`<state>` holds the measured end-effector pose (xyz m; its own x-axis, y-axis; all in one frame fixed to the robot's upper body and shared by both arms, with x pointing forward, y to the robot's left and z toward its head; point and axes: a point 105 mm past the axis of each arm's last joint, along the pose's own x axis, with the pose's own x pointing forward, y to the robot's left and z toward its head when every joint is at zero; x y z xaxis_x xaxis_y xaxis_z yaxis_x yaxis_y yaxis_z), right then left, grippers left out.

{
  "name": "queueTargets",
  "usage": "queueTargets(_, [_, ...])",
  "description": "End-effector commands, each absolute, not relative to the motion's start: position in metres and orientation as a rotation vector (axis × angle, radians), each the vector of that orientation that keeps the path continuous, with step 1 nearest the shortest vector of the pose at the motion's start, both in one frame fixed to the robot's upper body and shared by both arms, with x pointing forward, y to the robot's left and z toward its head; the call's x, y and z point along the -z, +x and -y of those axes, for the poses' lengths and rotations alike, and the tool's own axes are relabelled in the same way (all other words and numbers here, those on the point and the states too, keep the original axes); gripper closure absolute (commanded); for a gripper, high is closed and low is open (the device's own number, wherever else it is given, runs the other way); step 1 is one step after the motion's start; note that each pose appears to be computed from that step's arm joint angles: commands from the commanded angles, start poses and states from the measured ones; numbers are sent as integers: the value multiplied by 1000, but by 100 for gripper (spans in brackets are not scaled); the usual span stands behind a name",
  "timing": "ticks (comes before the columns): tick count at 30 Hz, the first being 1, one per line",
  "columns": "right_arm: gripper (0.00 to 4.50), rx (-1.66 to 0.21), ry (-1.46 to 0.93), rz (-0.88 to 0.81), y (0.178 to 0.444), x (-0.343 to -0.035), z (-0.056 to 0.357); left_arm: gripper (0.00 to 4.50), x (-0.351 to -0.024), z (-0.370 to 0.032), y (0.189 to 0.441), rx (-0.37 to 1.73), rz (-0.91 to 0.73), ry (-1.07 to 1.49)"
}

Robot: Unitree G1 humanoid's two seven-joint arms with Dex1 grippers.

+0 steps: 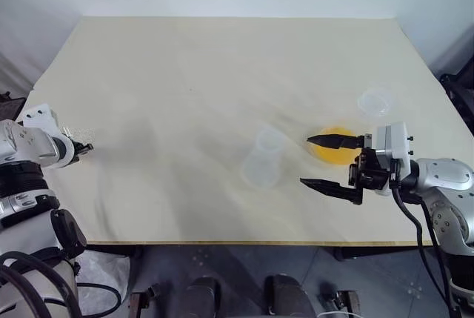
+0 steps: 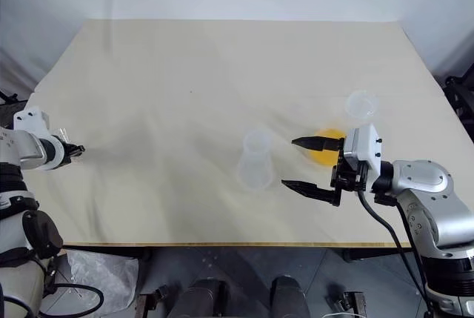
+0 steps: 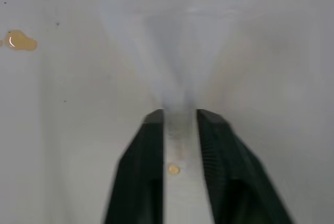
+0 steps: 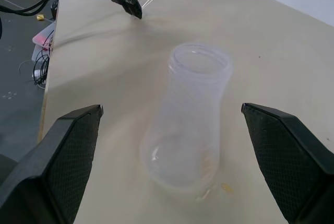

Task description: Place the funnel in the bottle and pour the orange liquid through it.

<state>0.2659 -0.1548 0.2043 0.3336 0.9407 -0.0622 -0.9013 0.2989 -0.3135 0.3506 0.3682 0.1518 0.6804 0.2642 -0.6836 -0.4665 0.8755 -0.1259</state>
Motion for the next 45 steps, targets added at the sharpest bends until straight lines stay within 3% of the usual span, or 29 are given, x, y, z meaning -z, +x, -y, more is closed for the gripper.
queueTargets(1, [0,-1229,-347,194,262,-215,154,436,-171,-382,346,-452,-666,-289])
queueTargets(5, [0,-1224,-348,194,263,-215,154,436,-180,-382,349,-416,-618,-235])
queueTargets(10, [0,-1209,-349,192,264,-215,157,436,-228,-361,368,-235,-283,28])
queueTargets(16, [0,-1185,-349,190,265,-215,162,436,-274,-287,373,141,116,137])
queueTargets(22, [0,-1154,-303,211,262,-216,162,436,-292,-198,356,585,390,143])
queueTargets(26, [0,-1120,-273,188,254,-207,162,436,-291,-136,336,933,474,89])
queueTargets(30, [0,-1068,-254,161,248,-200,165,436,-292,-99,325,1155,516,39])
queueTargets(37, [0,-1003,-251,166,238,-198,165,436,-284,-58,317,1422,517,42])
queueTargets(45, [0,-952,-249,172,228,-195,164,436,-256,-31,319,1554,442,79])
